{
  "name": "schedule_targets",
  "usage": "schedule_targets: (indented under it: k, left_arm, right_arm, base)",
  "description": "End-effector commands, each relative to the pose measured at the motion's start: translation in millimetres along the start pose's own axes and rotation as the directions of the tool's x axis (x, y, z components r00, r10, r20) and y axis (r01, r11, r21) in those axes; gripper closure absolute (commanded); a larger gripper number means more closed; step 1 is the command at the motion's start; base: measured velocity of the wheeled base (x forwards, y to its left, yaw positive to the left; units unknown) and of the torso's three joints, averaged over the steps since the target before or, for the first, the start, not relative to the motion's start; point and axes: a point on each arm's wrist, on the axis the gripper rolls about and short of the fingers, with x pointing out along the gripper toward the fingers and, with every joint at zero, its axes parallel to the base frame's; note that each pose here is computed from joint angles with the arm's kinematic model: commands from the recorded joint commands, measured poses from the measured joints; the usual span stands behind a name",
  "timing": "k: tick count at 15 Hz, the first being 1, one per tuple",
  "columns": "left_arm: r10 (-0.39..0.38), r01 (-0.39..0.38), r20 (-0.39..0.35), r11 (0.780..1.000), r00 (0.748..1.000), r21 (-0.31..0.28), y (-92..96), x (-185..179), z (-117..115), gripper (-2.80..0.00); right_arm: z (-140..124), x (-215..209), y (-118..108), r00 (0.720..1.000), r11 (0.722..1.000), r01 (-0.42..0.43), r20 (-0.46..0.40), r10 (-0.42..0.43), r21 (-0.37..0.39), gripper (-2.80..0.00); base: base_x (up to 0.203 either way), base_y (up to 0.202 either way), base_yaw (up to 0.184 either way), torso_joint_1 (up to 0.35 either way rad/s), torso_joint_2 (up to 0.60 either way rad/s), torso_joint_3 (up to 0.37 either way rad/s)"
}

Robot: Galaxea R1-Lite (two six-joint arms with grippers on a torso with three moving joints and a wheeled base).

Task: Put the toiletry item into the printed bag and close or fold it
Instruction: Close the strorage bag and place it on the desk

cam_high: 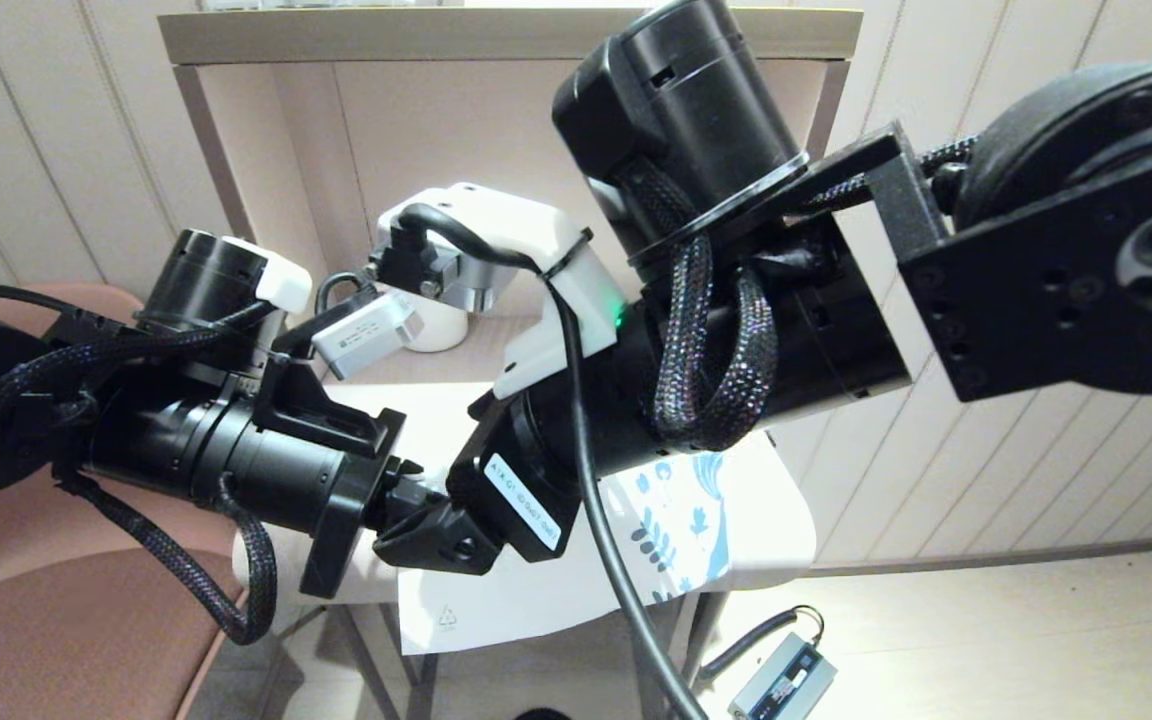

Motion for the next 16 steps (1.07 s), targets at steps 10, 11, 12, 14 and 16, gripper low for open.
schedule_targets:
  k: [10, 11, 12, 14, 16]
  left_arm:
    - [-0.007, 0.007, -0.002, 1.000, 1.000, -0.004, 1.1, 1.3, -1.0, 0.00]
    - [-0.007, 0.007, -0.002, 1.000, 1.000, -0.004, 1.1, 1.3, -1.0, 0.00]
    - [-0.007, 0.007, -0.002, 1.000, 1.000, -0.004, 1.1, 1.3, -1.0, 0.00]
    - [-0.007, 0.007, -0.002, 1.000, 1.000, -0.002, 1.0, 1.3, -0.9, 0.00]
    - [-0.007, 0.007, 0.000, 1.000, 1.000, 0.001, 0.4, 0.7, -0.5, 0.00]
  right_arm:
    - [-1.1, 4.8, -2.3, 1.000, 1.000, 0.000, -0.010, 0.000, 0.003, -2.80]
    - [-1.7, 5.2, -2.3, 1.000, 1.000, -0.001, -0.012, 0.001, 0.003, 0.00]
    - [-2.2, 5.7, -2.3, 1.000, 1.000, -0.001, -0.015, 0.001, 0.002, 0.00]
    - [-2.8, 6.8, -2.4, 1.000, 1.000, -0.002, -0.018, 0.002, 0.004, 0.00]
    - [-3.1, 7.9, -2.6, 1.000, 1.000, -0.002, -0.020, 0.002, 0.004, 0.00]
  base:
    - [0.000, 0.000, 0.000, 0.000, 0.00, 0.000]
    - [0.000, 0.000, 0.000, 0.000, 0.00, 0.000]
    - [0.000, 0.000, 0.000, 0.000, 0.00, 0.000]
    - [0.000, 0.000, 0.000, 0.000, 0.00, 0.000]
    - [0.000, 0.000, 0.000, 0.000, 0.00, 0.000]
